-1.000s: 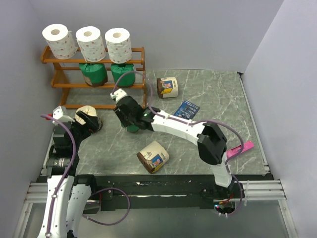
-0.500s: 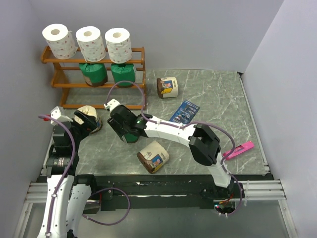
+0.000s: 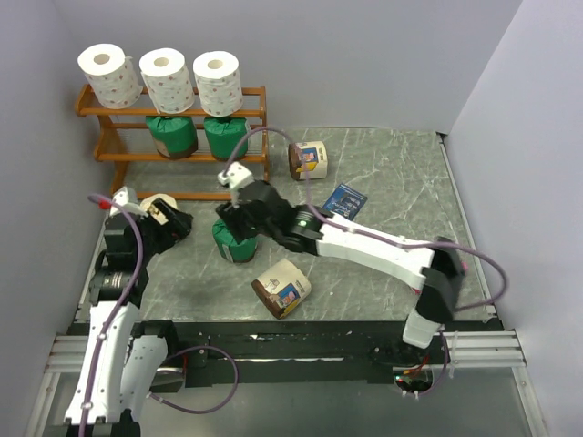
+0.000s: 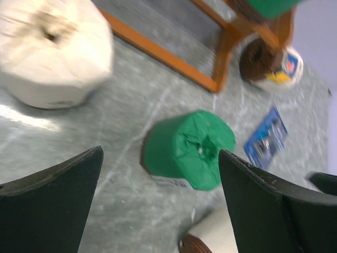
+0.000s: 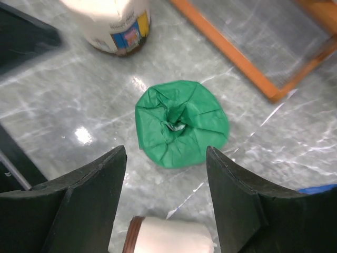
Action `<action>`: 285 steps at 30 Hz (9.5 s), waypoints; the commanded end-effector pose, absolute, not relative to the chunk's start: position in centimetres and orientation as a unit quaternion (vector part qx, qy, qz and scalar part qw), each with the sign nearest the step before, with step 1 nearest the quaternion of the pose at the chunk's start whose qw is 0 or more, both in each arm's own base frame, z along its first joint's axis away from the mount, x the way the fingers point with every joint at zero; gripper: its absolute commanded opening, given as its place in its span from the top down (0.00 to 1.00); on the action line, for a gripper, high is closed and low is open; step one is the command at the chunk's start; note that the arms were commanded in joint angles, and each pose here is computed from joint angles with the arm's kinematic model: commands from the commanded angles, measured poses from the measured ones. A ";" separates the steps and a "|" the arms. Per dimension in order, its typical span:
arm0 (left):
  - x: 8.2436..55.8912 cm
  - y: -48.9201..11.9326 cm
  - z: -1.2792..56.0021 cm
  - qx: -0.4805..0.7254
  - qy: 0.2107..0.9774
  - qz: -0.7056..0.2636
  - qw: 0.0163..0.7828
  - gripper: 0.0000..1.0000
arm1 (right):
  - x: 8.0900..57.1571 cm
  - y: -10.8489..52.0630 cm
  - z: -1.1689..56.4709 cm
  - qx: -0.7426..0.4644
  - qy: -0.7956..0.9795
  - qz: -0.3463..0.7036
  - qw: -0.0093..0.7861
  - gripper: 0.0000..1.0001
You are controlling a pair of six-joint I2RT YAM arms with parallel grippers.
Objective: Place and organize the paper towels onto the shelf
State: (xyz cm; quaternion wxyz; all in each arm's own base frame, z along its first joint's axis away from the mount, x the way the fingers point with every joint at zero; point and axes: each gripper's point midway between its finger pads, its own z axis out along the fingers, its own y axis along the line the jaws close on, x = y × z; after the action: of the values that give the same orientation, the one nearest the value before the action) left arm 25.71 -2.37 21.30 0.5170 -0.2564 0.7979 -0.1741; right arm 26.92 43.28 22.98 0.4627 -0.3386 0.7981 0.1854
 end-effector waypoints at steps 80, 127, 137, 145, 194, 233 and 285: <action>36.4 9.7 31.1 -0.411 0.725 -0.049 0.550 0.50 | 19.7 25.2 29.5 -0.214 0.738 0.256 0.586 0.30; 50.0 18.6 31.2 -0.430 0.713 -0.073 0.549 0.34 | 21.0 26.0 31.9 -0.219 0.726 0.235 0.608 0.29; 50.6 18.2 32.2 -0.419 0.710 -0.091 0.559 0.38 | 21.1 25.8 32.1 -0.217 0.725 0.231 0.611 0.29; 50.1 17.8 33.6 -0.407 0.705 -0.093 0.573 0.30 | 21.2 26.0 31.8 -0.220 0.729 0.229 0.606 0.29; 52.0 17.3 27.0 -0.415 0.720 -0.119 0.544 0.64 | 21.6 26.6 32.0 -0.229 0.727 0.222 0.608 0.28; 32.2 11.0 15.1 -0.492 0.786 -0.048 0.371 0.25 | 19.9 25.5 30.5 -0.222 0.753 0.240 0.571 0.29; 34.6 10.2 14.1 -0.447 0.818 -0.070 0.355 0.26 | 19.2 24.0 31.0 -0.205 0.740 0.258 0.586 0.28</action>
State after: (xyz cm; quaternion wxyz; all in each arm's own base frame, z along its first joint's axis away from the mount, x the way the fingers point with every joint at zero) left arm 34.17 10.02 14.37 0.3486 -0.4578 0.8145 -0.0739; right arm 19.10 24.43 29.72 0.5704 -0.2254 0.7504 0.2462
